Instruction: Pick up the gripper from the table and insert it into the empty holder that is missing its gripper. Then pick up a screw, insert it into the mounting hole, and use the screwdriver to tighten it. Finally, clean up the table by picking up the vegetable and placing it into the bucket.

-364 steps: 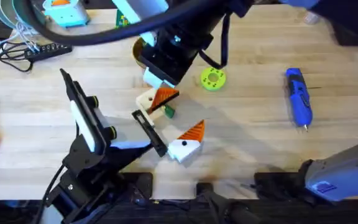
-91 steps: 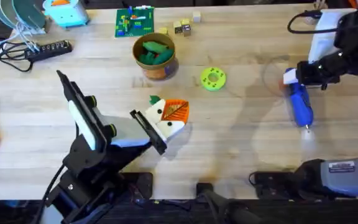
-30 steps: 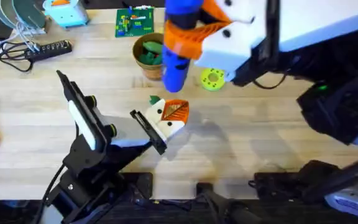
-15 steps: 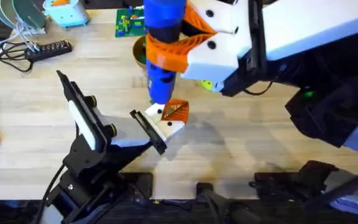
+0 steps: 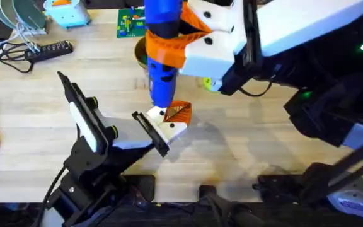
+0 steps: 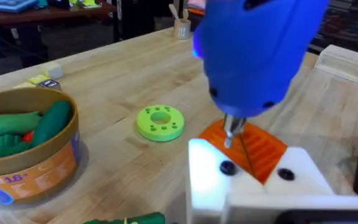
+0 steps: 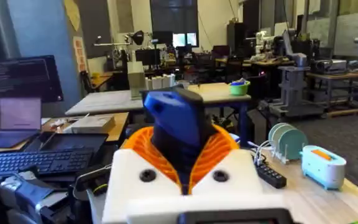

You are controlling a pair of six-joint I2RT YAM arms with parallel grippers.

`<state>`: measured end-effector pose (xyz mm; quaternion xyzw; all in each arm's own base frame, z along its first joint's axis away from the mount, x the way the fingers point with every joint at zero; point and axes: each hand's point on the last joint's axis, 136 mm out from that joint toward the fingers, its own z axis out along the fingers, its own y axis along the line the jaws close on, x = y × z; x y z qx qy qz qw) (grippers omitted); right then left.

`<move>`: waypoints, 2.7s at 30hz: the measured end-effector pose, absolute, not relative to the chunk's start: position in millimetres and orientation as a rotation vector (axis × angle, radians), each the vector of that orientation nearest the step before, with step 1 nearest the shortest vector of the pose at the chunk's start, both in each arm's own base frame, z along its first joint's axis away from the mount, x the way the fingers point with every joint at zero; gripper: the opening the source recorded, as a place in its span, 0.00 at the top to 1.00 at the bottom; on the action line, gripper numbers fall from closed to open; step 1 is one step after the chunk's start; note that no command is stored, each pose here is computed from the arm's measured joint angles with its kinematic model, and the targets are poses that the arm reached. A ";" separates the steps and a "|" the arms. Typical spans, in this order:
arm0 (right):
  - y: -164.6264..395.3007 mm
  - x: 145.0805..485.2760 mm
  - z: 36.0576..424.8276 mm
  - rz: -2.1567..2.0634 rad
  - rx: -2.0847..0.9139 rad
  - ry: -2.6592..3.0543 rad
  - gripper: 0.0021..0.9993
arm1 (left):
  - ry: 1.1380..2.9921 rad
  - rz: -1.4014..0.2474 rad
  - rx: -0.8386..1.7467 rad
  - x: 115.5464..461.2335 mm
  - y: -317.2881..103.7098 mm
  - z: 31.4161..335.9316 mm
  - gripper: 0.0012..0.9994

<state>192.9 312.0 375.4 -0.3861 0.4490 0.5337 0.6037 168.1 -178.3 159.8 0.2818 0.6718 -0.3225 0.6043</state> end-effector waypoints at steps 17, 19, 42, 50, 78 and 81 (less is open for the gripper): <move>318.6 195.6 367.1 1.265 -0.886 1.077 0.98 | 1.555 -0.747 0.652 168.1 -178.3 159.9 1.00; 318.8 195.8 366.7 1.265 -0.886 1.079 0.98 | 1.555 -0.747 0.652 168.1 -178.3 159.9 1.00; 316.5 196.4 375.8 1.259 -0.866 1.025 0.98 | 1.557 -0.744 0.650 168.5 -177.9 159.5 1.00; 291.0 205.1 405.2 1.185 -0.809 0.892 0.98 | 1.556 -0.744 0.649 168.5 -177.9 159.6 1.00; 112.2 405.7 103.3 -0.546 -1.439 1.664 0.98 | 1.556 -0.744 0.649 168.5 -177.9 159.6 1.00; 108.7 405.2 77.1 -0.571 -1.527 1.685 0.98 | 1.557 -0.744 0.650 168.5 -177.9 159.5 1.00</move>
